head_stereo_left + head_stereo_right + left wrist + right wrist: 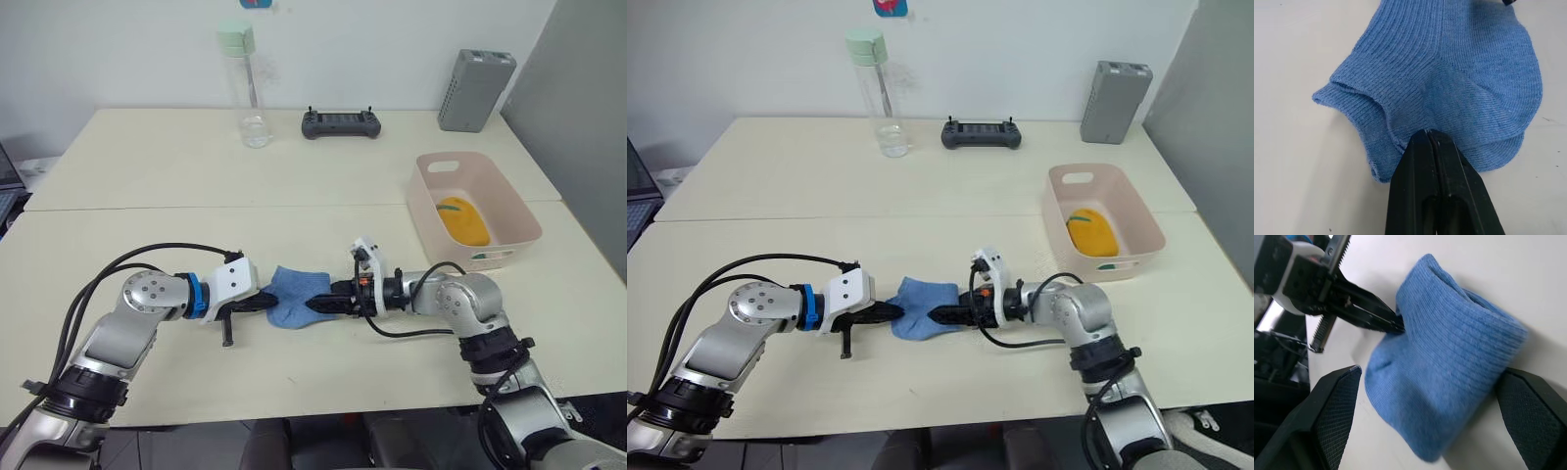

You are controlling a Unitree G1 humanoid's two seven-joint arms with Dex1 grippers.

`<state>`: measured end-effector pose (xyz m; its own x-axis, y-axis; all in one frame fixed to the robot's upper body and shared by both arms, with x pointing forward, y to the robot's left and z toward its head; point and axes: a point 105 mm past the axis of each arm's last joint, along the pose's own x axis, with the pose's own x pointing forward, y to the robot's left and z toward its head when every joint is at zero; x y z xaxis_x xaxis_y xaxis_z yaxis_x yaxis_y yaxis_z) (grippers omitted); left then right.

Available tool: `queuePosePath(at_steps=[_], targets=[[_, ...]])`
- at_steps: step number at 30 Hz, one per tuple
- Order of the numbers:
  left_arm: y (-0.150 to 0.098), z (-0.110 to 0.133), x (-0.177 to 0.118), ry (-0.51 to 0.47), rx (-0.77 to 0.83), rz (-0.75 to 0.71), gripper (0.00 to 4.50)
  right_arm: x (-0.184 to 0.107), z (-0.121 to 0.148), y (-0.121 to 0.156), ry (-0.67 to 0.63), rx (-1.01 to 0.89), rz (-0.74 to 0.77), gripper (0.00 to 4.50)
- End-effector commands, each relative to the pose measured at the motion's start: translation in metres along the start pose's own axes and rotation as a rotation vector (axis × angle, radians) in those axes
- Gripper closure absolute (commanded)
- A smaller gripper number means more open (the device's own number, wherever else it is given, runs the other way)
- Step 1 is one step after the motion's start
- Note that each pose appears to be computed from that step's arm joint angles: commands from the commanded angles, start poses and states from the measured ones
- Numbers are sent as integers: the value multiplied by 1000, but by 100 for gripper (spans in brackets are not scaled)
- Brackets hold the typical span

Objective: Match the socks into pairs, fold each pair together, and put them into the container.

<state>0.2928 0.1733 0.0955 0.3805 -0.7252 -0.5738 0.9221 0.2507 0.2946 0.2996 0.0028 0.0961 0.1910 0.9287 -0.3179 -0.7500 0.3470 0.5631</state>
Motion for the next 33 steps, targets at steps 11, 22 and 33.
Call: queuePosePath(at_steps=[11,22,33], targets=[[5,6,-2,-22,-16,18,450,20,12,11,-50,12,54,270],[23,67,-22,-297,-114,34,362,-23,51,25,-179,-144,33,450],[41,205,-22,-676,-2,83,18,-169,147,20,-389,-569,-423,450]])
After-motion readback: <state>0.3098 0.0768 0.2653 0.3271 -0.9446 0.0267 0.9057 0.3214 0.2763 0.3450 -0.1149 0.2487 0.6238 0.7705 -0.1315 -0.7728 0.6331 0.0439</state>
